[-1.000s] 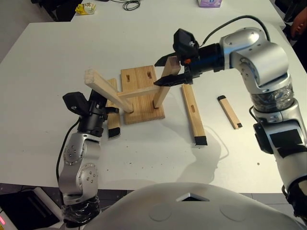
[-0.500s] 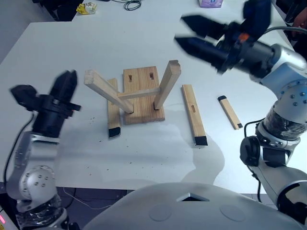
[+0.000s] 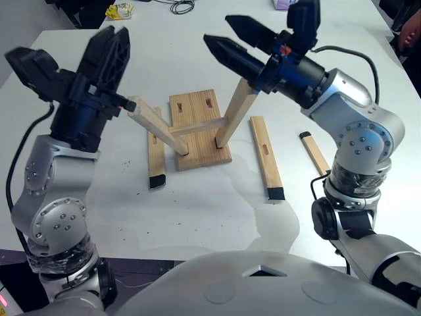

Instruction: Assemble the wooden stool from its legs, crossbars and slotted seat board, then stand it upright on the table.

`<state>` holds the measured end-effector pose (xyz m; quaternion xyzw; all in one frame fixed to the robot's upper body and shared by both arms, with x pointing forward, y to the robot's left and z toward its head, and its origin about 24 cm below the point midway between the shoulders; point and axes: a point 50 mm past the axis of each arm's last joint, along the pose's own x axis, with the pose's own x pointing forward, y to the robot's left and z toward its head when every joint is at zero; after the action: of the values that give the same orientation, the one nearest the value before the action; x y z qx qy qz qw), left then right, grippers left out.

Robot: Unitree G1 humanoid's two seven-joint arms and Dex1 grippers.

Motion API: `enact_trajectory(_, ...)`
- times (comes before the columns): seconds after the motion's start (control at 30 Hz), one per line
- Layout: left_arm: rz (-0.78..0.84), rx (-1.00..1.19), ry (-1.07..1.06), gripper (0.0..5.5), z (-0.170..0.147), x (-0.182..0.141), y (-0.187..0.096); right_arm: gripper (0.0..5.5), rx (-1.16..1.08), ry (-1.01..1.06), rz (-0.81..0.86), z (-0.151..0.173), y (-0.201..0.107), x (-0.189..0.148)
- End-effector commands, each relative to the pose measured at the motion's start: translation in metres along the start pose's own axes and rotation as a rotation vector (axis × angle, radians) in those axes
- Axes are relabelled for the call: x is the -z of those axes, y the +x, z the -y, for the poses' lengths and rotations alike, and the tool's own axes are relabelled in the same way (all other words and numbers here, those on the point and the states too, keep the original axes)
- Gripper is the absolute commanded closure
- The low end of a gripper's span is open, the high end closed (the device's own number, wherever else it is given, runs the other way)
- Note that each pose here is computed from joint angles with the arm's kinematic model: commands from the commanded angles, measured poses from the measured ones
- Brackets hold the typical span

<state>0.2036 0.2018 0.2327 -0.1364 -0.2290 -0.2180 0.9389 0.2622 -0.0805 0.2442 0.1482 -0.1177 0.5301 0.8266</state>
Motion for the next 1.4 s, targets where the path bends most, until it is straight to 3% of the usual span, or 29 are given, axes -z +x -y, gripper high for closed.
enact_trajectory(0.03, 0.067, 0.047, 0.011, 5.02, 0.009, -0.018, 0.005, 2.47, -0.091, -0.024, 0.101, -0.016, 0.004, -0.022)
enact_trajectory(0.13, 0.066, 0.097, 0.003, 5.48, 0.020, -0.020, 0.006, 2.94, -0.124, -0.021, 0.126, -0.021, 0.004, -0.028)
enact_trajectory(0.33, 0.260, 0.190, 0.000, 5.50, 0.036, -0.048, 0.013, 3.91, -0.198, 0.155, 0.477, -0.022, -0.002, -0.081)
enact_trajectory(0.43, 0.343, 0.175, 0.001, 5.50, 0.033, -0.063, 0.018, 4.40, -0.187, 0.180, 0.528, -0.016, -0.009, -0.094)
enact_trajectory(0.53, 0.247, 0.089, 0.005, 5.50, 0.021, -0.051, 0.023, 4.91, -0.107, 0.153, 0.356, -0.008, -0.002, -0.070)
enact_trajectory(0.63, -0.121, -0.015, 0.005, 5.50, 0.007, 0.003, 0.022, 5.41, 0.012, 0.151, -0.022, 0.002, 0.006, -0.007)
enact_trajectory(0.73, -0.472, -0.009, -0.068, 5.50, 0.016, 0.066, -0.004, 5.48, 0.095, 0.161, -0.423, 0.001, -0.009, 0.071)
enact_trajectory(0.83, -0.572, -0.012, -0.063, 5.50, 0.019, 0.089, -0.017, 5.48, 0.090, 0.183, -0.448, -0.003, -0.010, 0.084)
enact_trajectory(1.13, -0.216, -0.064, -0.068, 5.50, 0.002, 0.043, 0.009, 5.48, 0.023, 0.262, -0.125, -0.002, 0.010, 0.024)
enact_trajectory(1.3, 0.152, -0.043, -0.117, 5.50, 0.003, -0.016, 0.019, 5.48, -0.007, 0.322, 0.177, 0.007, 0.003, -0.029)
enact_trajectory(1.4, 0.281, -0.174, -0.137, 5.50, -0.025, -0.042, 0.014, 5.48, 0.025, 0.293, 0.268, 0.020, -0.011, -0.048)
